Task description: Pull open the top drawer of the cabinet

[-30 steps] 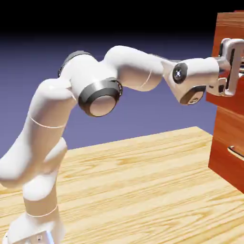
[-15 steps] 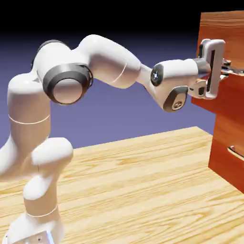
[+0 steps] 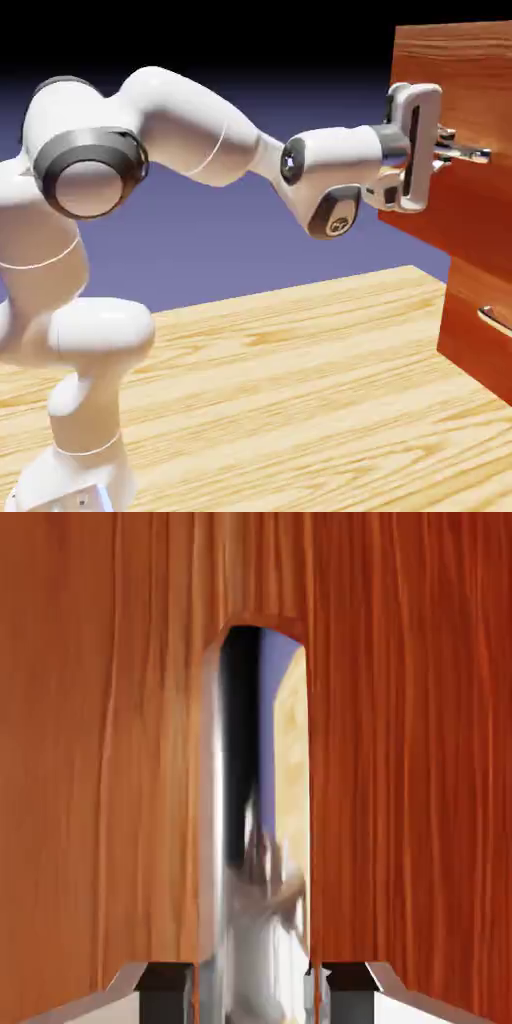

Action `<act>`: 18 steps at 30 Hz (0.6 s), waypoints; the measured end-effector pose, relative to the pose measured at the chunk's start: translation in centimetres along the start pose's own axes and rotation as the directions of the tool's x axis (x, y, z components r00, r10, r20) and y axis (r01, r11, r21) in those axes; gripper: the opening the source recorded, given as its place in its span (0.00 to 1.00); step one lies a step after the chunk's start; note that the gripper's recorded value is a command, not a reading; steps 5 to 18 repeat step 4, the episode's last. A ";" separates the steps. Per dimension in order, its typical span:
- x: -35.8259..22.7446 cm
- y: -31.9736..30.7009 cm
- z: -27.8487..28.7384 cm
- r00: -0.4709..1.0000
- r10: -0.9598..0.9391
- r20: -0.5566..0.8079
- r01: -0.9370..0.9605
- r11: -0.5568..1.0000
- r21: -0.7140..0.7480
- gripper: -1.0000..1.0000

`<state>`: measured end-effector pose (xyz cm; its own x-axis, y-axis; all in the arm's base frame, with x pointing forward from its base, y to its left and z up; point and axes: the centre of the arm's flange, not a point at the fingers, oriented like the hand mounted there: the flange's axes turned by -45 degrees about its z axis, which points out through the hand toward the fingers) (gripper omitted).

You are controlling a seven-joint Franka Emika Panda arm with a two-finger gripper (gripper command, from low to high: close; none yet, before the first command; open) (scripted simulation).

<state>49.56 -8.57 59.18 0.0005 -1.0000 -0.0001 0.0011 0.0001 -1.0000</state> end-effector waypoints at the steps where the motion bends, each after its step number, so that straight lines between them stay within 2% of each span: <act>1: 0.0 0.0 -0.6 1.000 0.000 0.000 0.000 1.000 0.000 0.00; 2: 0.0 0.0 -0.8 1.000 0.000 0.000 0.000 1.000 0.000 1.00; 18: 0.0 0.0 -0.8 1.000 0.000 0.000 0.000 1.000 -0.001 1.00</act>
